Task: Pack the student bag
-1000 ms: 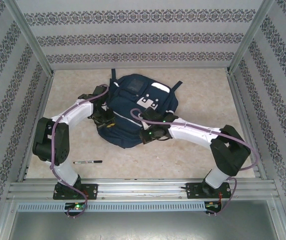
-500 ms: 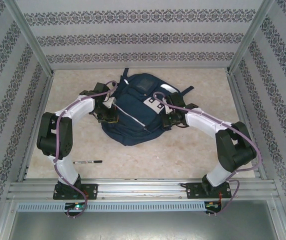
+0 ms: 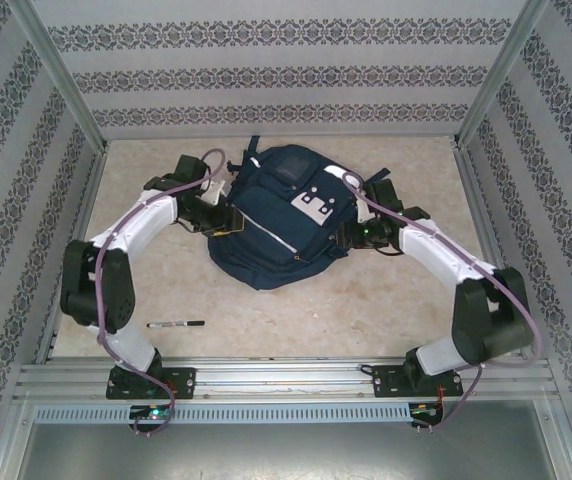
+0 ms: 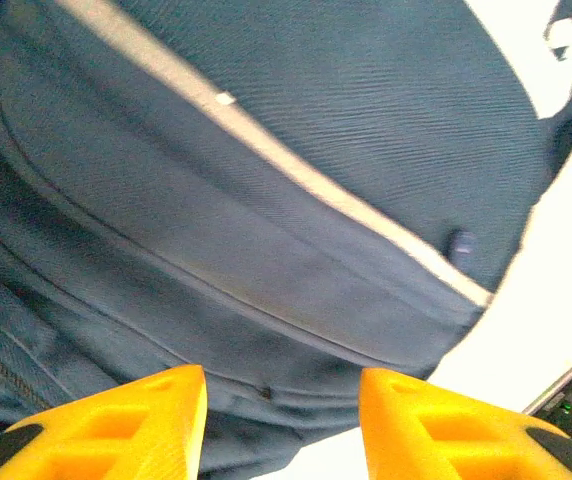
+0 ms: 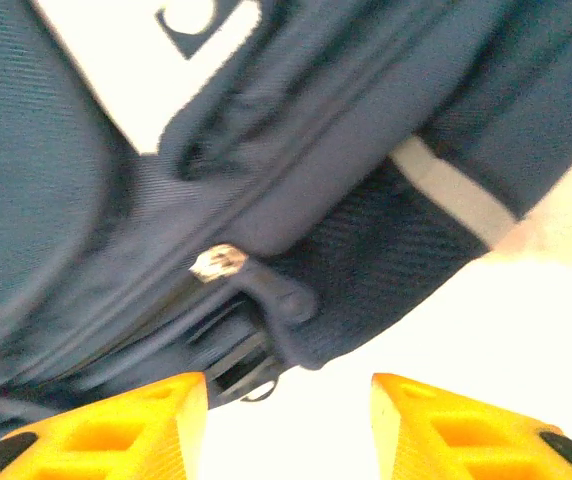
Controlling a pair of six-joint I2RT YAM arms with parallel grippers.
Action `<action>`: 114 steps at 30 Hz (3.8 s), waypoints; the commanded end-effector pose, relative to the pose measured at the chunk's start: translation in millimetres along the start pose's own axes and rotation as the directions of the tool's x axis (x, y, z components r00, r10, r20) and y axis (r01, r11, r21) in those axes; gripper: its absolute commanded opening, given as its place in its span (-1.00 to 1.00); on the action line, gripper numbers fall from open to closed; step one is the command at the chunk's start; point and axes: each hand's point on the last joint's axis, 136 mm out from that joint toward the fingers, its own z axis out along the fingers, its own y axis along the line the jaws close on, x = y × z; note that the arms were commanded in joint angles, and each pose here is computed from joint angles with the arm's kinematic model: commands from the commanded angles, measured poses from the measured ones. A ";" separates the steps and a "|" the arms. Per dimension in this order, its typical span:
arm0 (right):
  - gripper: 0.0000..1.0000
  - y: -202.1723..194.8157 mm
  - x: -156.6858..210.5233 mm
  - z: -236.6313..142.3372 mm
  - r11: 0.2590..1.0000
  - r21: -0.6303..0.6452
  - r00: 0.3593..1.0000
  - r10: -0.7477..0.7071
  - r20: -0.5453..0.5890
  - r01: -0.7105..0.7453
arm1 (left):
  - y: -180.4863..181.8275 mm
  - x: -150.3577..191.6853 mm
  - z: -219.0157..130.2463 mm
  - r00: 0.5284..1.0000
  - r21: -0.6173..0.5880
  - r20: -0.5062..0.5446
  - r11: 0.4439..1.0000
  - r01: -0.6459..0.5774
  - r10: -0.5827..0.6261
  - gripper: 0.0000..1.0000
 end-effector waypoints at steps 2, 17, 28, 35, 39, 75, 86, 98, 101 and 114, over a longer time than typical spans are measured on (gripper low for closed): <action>-0.03 47.0 10.6 -18.1 0.974 -0.225 0.998 -0.029 -0.061 0.014 | -39.4 13.7 -14.9 0.998 0.033 0.009 0.998 -0.055 0.055 -0.10; 0.09 85.5 4.6 31.0 0.931 -0.306 0.971 0.145 -0.187 -0.198 | -95.2 78.6 64.1 0.995 -0.035 0.029 0.995 0.094 -0.093 -0.03; -0.31 99.5 10.4 74.5 0.832 -0.237 0.853 0.429 -0.297 -0.501 | -131.6 99.7 105.1 0.993 -0.050 0.067 0.993 0.103 -0.099 0.06; -1.00 131.1 1.1 63.2 0.769 -0.355 0.836 0.411 -0.362 -0.532 | -112.5 94.8 121.9 0.970 -0.130 0.156 0.969 0.208 -0.188 0.08; -1.00 149.1 -4.7 47.1 0.712 -0.429 0.824 0.407 -0.393 -0.556 | -98.8 80.5 100.0 0.943 -0.194 0.267 0.948 0.253 -0.198 0.13; -1.00 108.3 -5.6 33.6 0.786 -0.361 0.851 0.377 -0.365 -0.503 | -21.3 62.8 16.3 0.938 -0.401 0.335 0.915 0.055 0.090 -1.00; -1.00 54.2 -7.2 28.5 0.813 -0.314 0.858 0.386 -0.338 -0.490 | -61.2 67.4 29.3 0.927 -0.215 0.164 0.930 -0.299 0.336 -1.00; -1.00 76.0 -10.2 19.1 0.750 -0.376 0.832 0.426 -0.354 -0.544 | -116.1 72.4 90.9 0.979 -0.032 0.187 0.997 -0.076 0.080 0.00; -1.00 80.0 -9.2 17.8 0.748 -0.380 0.832 0.422 -0.360 -0.544 | -111.9 78.5 108.4 0.986 -0.070 0.158 0.997 -0.043 0.054 0.00; -1.00 94.3 2.6 11.2 0.760 -0.397 0.848 0.381 -0.369 -0.514 | -98.5 57.4 116.3 0.969 -0.236 0.247 0.971 0.038 0.022 -0.20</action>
